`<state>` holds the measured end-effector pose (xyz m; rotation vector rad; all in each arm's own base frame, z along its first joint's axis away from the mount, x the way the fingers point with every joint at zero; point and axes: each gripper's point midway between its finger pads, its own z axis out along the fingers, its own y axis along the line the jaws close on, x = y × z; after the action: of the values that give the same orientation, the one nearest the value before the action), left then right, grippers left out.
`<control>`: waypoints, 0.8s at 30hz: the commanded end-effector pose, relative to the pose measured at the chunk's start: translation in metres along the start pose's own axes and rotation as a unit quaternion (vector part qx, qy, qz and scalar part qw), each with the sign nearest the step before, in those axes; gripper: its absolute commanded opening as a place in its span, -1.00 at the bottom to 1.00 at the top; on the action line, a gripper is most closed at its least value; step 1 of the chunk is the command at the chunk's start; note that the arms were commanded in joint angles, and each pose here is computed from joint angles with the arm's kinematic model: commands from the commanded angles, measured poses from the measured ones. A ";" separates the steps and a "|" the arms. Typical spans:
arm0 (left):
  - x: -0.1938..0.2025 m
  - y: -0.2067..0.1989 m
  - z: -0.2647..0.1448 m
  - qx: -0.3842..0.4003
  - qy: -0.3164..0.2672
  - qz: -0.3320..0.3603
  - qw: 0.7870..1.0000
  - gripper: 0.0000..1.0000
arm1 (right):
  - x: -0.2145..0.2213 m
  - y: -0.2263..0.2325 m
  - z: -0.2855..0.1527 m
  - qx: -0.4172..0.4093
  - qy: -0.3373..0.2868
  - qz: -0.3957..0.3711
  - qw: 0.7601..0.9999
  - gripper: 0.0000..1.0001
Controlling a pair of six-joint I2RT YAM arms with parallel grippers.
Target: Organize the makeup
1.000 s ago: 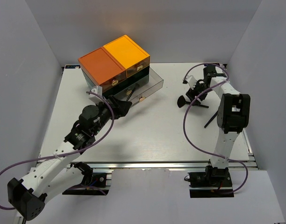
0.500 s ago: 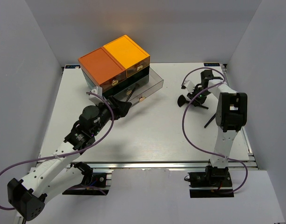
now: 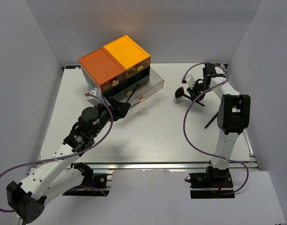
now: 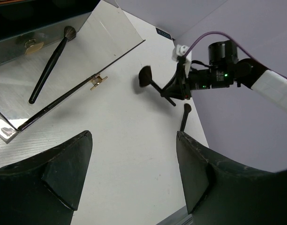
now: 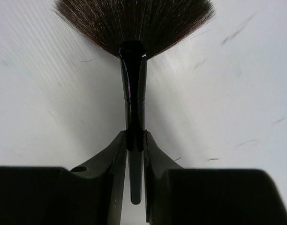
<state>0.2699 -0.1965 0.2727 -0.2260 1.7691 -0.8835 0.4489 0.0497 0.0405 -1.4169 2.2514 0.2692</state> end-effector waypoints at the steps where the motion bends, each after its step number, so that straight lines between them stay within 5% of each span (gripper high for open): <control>1: 0.000 0.002 -0.005 -0.002 -0.004 -0.002 1.000 0.63 | -0.114 -0.001 -0.078 0.043 -0.155 -0.080 0.984 -1.00; 9: -0.002 0.004 -0.015 -0.001 -0.007 -0.003 1.000 0.63 | -0.270 0.089 -0.145 0.068 -0.295 -0.286 0.909 -1.00; 15: -0.004 0.008 -0.023 -0.007 -0.015 -0.008 1.000 0.63 | -0.329 0.153 -0.109 0.058 -0.285 -0.395 0.871 -1.00; 19: -0.006 0.008 -0.028 -0.005 -0.021 -0.015 1.000 0.63 | -0.354 0.156 -0.086 0.085 -0.266 -0.429 0.859 -0.98; 24: -0.010 0.009 -0.035 -0.008 -0.029 -0.018 0.999 0.63 | -0.365 0.151 -0.050 0.092 -0.234 -0.439 0.863 -0.68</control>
<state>0.2482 -0.1748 0.2805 -0.2694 1.7225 -0.8944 0.4140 0.3880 0.2177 -1.8884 1.1102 0.1986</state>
